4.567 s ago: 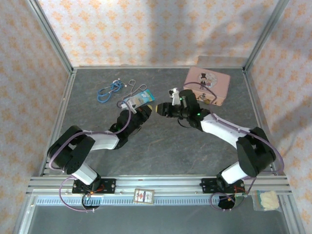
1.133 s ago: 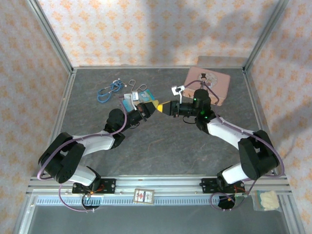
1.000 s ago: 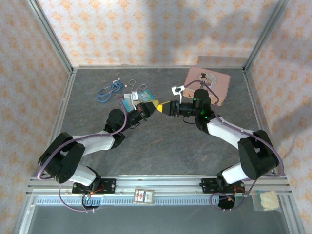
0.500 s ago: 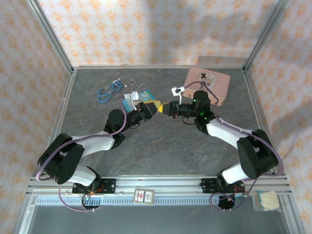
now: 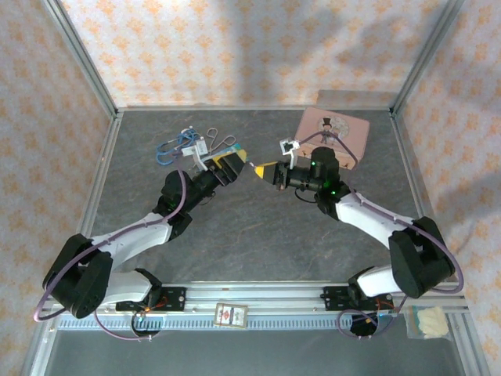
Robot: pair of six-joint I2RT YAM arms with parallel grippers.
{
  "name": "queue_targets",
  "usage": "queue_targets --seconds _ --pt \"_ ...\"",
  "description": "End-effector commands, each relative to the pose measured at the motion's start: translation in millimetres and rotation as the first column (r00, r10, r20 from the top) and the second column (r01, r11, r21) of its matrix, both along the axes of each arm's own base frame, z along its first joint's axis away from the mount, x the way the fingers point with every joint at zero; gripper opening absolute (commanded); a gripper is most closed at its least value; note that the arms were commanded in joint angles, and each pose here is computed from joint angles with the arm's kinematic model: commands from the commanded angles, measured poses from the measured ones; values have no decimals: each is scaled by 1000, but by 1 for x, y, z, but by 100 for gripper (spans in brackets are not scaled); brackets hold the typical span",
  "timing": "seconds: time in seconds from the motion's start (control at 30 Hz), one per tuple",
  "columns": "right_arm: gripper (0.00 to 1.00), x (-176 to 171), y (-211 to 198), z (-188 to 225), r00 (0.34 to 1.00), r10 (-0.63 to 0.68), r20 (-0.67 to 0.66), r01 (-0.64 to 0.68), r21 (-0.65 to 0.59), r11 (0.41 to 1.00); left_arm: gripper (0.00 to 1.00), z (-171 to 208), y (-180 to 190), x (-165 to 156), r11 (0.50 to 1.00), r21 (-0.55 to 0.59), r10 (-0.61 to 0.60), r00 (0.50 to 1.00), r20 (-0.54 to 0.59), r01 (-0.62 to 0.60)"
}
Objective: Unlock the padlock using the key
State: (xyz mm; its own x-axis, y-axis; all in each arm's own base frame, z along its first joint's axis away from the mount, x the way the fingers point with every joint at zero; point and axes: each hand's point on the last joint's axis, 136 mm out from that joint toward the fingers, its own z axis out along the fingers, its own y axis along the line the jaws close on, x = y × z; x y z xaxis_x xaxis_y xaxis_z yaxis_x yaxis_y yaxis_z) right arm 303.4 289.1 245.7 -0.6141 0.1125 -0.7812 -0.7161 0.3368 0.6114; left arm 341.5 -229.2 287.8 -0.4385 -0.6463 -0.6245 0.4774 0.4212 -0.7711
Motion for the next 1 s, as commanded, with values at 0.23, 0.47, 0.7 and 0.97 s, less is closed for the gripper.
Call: queue_targets --seconds 0.23,0.47,0.7,0.97 --pt "0 0 9 7 999 46 -22 -45 30 999 62 0 -42 -9 984 2 -176 982 69 176" --pt "0 -3 13 8 993 102 -58 -98 68 993 44 -6 -46 -12 981 22 -191 979 69 190" --pt "0 -2 10 7 991 105 -77 -99 78 992 5 -9 -45 -10 983 39 -179 982 61 177" --pt "45 33 -22 9 990 -94 -106 97 19 995 0 -29 -17 12 996 87 -5 1000 -26 7"
